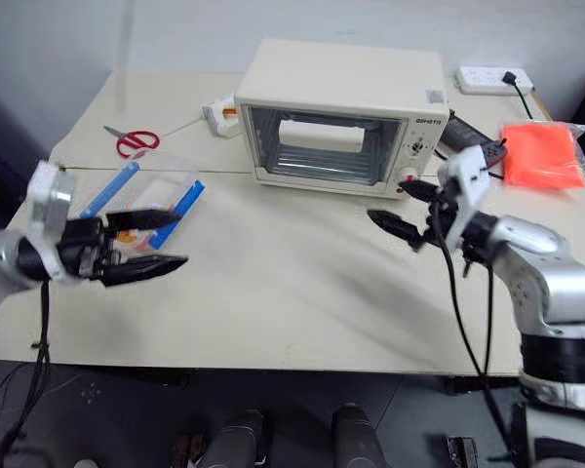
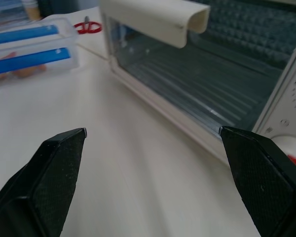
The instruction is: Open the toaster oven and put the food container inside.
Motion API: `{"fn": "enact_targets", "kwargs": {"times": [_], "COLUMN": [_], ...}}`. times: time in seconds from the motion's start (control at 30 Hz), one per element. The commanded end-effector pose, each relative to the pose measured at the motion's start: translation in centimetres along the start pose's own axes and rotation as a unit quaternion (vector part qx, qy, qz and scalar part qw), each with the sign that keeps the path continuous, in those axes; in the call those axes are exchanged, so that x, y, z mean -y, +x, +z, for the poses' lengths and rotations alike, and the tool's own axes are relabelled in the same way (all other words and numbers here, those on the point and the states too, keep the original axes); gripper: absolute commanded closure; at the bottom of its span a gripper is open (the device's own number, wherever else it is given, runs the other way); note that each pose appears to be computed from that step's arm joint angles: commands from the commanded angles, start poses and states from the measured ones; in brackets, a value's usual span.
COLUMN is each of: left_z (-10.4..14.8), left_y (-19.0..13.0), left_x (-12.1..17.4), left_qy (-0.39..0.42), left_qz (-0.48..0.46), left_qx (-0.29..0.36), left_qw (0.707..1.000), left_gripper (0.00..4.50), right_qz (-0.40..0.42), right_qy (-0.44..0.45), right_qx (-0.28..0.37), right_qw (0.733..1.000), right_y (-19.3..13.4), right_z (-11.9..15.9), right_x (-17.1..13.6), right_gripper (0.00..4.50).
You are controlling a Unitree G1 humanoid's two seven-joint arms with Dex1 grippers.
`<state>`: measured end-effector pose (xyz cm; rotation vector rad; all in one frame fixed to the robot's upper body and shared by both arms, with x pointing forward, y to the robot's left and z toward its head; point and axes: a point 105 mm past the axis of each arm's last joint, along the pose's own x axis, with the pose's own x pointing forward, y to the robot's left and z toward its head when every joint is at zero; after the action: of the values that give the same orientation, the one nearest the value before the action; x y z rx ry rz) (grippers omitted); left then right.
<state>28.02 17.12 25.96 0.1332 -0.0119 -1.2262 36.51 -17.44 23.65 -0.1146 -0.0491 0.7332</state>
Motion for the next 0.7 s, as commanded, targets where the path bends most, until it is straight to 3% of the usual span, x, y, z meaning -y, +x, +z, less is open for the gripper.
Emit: {"fn": "enact_targets", "kwargs": {"times": [0.03,0.13,0.33,0.7], "left_z": [1.9,3.5,3.7,3.6], "left_y": [0.9,1.6,1.9,1.7], "left_x": [-1.0,-2.1,-2.9,-3.4], "left_qy": [0.024,0.043,0.062,0.076], "left_qz": [-0.001,0.0,0.003,0.009], "left_qx": [0.017,0.036,0.034,0.026], "left_qw": [1.0,0.998,0.998,0.997], "left_gripper": [0.08,0.08,0.08,0.08], "right_qz": [-0.008,0.004,0.039,0.091], "right_qy": [-0.018,-0.025,-0.033,-0.044], "right_qx": [0.02,0.029,0.049,0.07], "right_qw": [1.0,0.999,0.997,0.992], "right_y": [1.6,3.5,5.6,6.3], "right_z": [1.2,1.6,2.6,3.5], "right_x": [0.4,0.0,-1.3,-2.9], "right_gripper": [0.0,0.0,0.0,0.0]}}
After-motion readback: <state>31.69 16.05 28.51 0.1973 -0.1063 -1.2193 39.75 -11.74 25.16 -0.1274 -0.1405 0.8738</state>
